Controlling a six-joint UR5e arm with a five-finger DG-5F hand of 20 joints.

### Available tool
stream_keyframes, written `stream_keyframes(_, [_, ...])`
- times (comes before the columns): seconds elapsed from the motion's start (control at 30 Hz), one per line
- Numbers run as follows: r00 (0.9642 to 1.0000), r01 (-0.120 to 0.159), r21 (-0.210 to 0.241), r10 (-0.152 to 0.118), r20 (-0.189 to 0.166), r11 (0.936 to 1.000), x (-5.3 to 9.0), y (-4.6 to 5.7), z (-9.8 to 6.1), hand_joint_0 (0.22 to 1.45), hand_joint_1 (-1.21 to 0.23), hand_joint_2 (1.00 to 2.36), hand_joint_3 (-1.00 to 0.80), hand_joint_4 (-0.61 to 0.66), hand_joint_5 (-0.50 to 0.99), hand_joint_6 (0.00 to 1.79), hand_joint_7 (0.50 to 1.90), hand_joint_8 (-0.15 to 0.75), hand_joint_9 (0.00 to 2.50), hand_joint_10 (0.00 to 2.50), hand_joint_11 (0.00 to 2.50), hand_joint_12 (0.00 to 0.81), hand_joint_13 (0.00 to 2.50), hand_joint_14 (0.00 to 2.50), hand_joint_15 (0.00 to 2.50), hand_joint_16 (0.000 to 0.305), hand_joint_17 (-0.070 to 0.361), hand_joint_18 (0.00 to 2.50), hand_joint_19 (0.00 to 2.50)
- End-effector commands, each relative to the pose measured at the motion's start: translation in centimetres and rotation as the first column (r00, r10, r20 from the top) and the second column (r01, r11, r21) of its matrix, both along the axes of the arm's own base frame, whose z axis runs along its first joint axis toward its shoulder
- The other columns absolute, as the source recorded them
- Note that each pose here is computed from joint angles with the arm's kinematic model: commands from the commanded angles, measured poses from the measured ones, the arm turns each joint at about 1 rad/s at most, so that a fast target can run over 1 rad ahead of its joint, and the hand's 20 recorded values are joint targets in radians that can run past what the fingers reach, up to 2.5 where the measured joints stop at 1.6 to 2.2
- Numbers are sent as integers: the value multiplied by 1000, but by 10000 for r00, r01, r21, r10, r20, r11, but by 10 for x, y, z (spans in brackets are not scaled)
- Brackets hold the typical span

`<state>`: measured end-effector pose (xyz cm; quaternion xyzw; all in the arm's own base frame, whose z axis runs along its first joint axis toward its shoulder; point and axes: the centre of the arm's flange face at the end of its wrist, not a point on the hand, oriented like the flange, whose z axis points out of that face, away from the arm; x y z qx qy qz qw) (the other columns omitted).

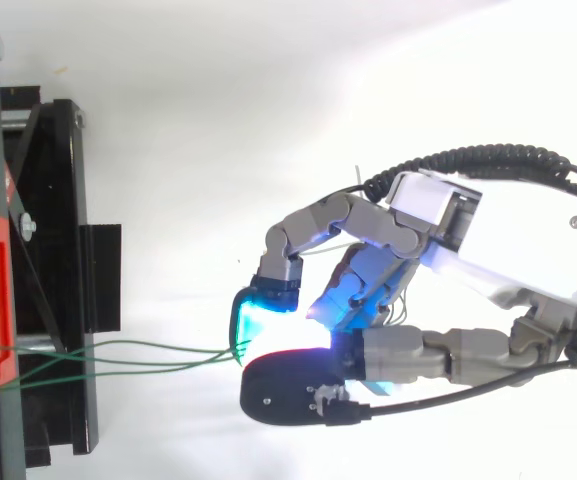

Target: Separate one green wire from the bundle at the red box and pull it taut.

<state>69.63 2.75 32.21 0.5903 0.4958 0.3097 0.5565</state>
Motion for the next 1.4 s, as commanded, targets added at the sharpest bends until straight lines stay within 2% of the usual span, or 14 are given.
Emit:
stream_keyframes(0.0, [10000, 1, 0, -1, -1, 10000, 0, 0, 0, 653, -807, 1019, -184, 150, -196, 923, 971, 276, 1132, 20, 1287, 333, 1352, 19, 1422, 56, 126, 747, 695])
stream_keyframes(0.1, [10000, 1, 0, -1, -1, 10000, 0, 0, 0, 663, -815, 1017, -249, 158, -198, 921, 971, 278, 1129, 22, 1289, 336, 1349, 19, 1412, 56, 126, 746, 693])
stream_keyframes(0.2, [10000, 1, -10, -1, -30, 10000, 0, 0, 0, 618, -808, 1007, -421, 175, -197, 923, 990, 279, 1137, 18, 1283, 341, 1353, 20, 1417, 56, 125, 747, 694])
stream_keyframes(0.27, [10000, -14, -11, 14, -45, 10000, 0, 0, 0, 569, -721, 1000, -500, 181, -197, 924, 976, 287, 1156, 19, 1282, 338, 1371, 18, 1417, 56, 127, 759, 708])
stream_keyframes(0.33, [10000, 1, -15, -1, -44, 10000, -1, 0, 0, 514, -545, 1000, -500, 187, -190, 918, 980, 298, 1191, 18, 1277, 362, 1405, 16, 1407, 61, 136, 805, 704])
stream_keyframes(0.47, [10000, -14, -11, 14, -45, 10000, 0, 0, 0, 553, -378, 1001, -482, 178, -185, 910, 1024, 294, 1218, 19, 1272, 345, 1421, 16, 1418, 59, 132, 813, 734])
stream_keyframes(0.53, [10000, -14, -11, 14, -45, 10000, 0, 0, 0, 599, -446, 1011, -364, 170, -182, 910, 1049, 282, 1228, 21, 1279, 334, 1414, 16, 1430, 57, 129, 809, 740])
stream_keyframes(0.6, [10000, -14, -11, 14, -45, 10000, 0, 0, 0, 594, -478, 1016, -280, 166, -180, 914, 1050, 286, 1228, 21, 1279, 336, 1414, 17, 1431, 57, 129, 809, 739])
stream_keyframes(0.63, [10000, -14, -11, 14, -45, 10000, 0, 0, 0, 591, -554, 1016, -171, 197, -176, 919, 1045, 323, 1253, 17, 1259, 384, 1451, 14, 1405, 64, 145, 868, 700])
stream_keyframes(0.8, [10000, -14, -11, 14, -45, 10000, 0, 0, 0, 607, -697, 1011, -94, 172, -175, 931, 1006, 344, 1264, 14, 1269, 411, 1468, 12, 1390, 69, 156, 912, 684])
stream_keyframes(1.0, [10000, -14, -11, 14, -45, 10000, 0, 0, 0, 647, -783, 1019, -187, 112, -191, 934, 1024, 286, 1191, 19, 1334, 333, 1387, 18, 1438, 57, 129, 802, 710])
stream_keyframes(1.17, [10000, -11, 3, 11, -40, 10000, 0, 0, 0, 678, -829, 1015, -301, 120, -193, 940, 1044, 282, 1191, 17, 1321, 332, 1377, 19, 1423, 56, 127, 794, 698])
stream_keyframes(1.37, [10000, 1, -15, -1, -44, 10000, -1, 0, 0, 679, -836, 1013, -346, 128, -192, 940, 1026, 282, 1193, 18, 1332, 333, 1374, 20, 1424, 56, 125, 791, 699])
